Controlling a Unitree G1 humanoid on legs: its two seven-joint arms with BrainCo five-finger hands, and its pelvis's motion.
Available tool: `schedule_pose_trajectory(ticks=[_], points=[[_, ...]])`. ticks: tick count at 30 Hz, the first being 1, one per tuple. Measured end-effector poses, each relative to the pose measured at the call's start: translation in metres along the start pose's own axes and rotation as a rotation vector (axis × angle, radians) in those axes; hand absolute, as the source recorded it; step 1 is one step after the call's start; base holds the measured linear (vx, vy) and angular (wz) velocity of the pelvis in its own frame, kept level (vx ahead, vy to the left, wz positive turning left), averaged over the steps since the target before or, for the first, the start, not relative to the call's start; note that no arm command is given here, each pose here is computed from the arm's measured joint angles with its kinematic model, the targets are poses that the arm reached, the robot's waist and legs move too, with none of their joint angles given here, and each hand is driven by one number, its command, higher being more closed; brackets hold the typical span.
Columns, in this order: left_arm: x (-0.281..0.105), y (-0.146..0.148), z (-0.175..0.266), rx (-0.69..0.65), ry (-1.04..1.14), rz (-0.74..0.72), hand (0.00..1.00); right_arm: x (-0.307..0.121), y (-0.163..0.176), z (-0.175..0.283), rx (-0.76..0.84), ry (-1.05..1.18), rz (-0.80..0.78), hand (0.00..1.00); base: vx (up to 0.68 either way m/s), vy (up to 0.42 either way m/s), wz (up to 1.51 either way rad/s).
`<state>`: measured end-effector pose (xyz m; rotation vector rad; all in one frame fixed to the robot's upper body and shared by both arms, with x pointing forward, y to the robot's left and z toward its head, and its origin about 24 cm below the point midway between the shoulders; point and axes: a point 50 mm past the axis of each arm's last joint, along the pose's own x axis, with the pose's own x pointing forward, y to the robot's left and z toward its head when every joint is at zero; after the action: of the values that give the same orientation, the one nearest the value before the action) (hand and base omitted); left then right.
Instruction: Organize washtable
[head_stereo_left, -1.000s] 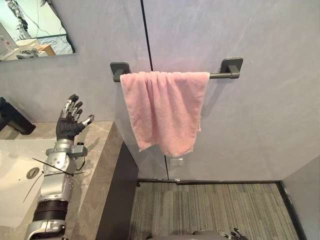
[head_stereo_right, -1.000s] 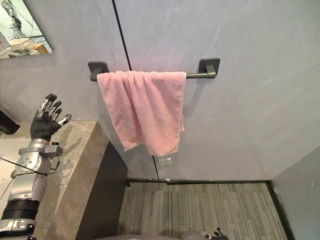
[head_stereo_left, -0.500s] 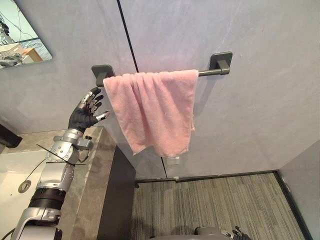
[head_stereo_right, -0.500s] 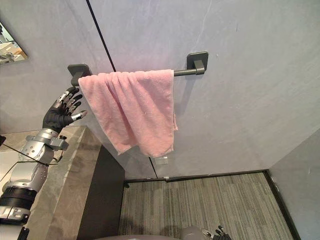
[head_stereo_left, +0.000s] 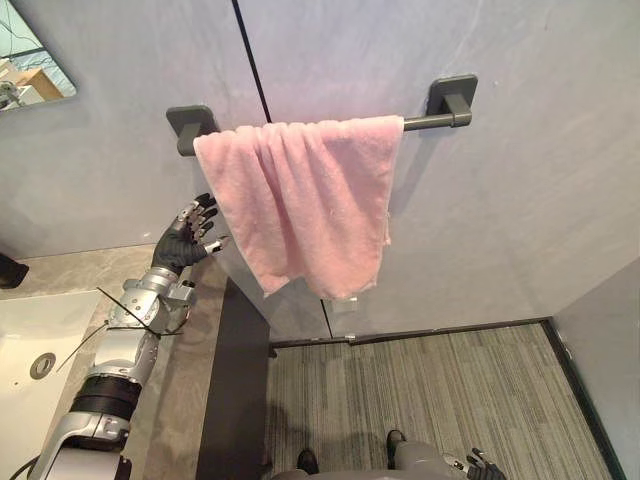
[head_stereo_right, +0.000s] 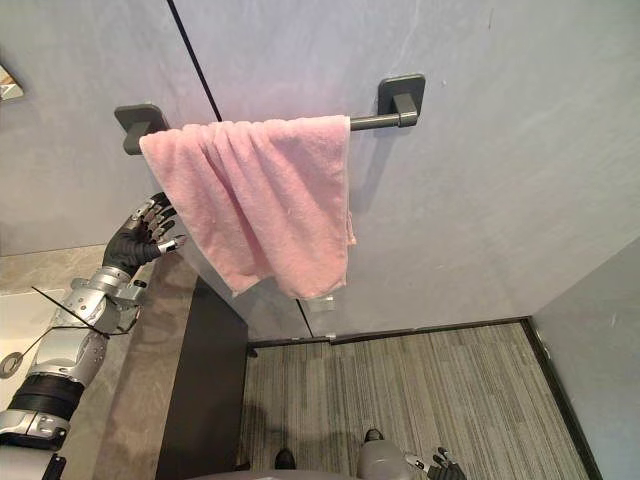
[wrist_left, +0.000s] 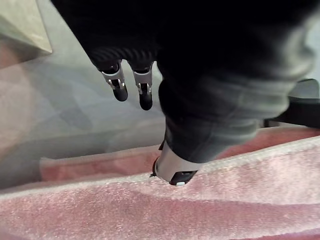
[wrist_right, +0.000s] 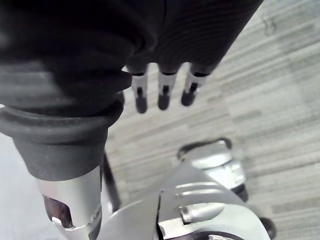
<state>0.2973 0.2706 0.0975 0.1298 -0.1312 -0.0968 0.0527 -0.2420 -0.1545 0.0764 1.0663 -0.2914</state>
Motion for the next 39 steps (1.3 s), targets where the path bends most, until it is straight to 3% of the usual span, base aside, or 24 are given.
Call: schedule_pose_trajectory(ticks=[32, 33, 39], points=[[0.008, -0.023, -0.002, 0.016, 0.014, -0.099, 0.00, 0.007, -0.001, 0.023, -0.057, -0.047, -0.002, 0.00, 0.00, 0.006, -0.02], [0.009, -0.024, -0.002, 0.016, 0.012, -0.102, 1.00, 0.007, -0.001, 0.023, -0.057, -0.048, -0.002, 0.00, -0.03, 0.008, -0.04], [0.012, -0.027, -0.002, 0.057, 0.016, -0.099, 1.00, 0.008, -0.001, 0.025, -0.056, -0.054, -0.005, 0.00, -0.02, -0.002, -0.03]])
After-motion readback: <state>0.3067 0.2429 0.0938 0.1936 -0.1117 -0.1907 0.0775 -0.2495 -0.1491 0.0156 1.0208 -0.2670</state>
